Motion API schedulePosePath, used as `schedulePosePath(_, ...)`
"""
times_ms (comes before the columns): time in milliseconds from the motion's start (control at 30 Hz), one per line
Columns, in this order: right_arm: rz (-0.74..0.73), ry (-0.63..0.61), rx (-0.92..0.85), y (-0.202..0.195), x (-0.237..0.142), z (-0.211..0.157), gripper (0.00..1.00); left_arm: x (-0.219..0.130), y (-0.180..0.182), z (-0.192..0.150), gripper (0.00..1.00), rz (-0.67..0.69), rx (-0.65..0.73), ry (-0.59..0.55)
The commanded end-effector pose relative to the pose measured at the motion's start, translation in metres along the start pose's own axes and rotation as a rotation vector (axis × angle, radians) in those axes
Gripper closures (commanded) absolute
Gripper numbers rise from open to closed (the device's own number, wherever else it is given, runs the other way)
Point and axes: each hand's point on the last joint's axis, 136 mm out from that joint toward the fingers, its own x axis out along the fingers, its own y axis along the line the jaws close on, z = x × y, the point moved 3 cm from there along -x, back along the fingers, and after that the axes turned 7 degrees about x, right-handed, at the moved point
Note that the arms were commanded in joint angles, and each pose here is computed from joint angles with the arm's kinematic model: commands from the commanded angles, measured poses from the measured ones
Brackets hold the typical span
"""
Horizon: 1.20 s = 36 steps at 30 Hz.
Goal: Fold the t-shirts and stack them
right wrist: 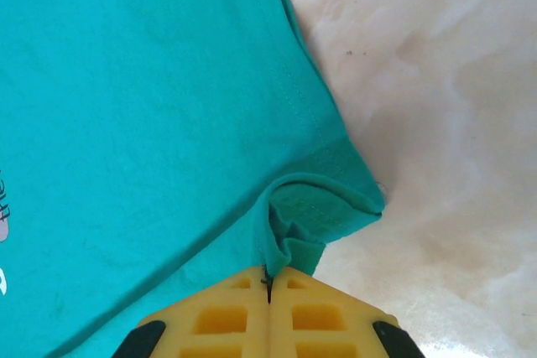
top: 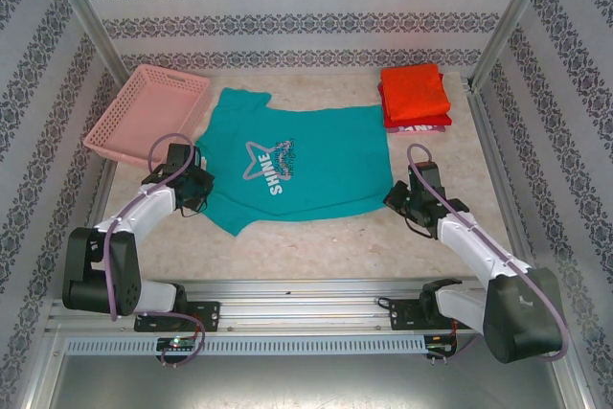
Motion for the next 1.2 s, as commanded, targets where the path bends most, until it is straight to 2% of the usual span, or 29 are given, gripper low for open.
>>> schedulePosePath(0, -0.064, 0.011, 0.029, -0.018, -0.001, -0.008, 1.0, -0.008, -0.004, 0.006, 1.0, -0.03, 0.017, -0.029)
schedulePosePath(567, 0.022, -0.084, -0.038, 0.034, -0.024, 0.037, 1.0, -0.043, -0.037, 0.038, 1.0, -0.053, 0.099, -0.14)
schedulePosePath(1167, -0.004, -0.065, -0.074, 0.046, -0.002, 0.059, 1.0, -0.023, -0.079, 0.06, 1.0, -0.052, 0.227, -0.104)
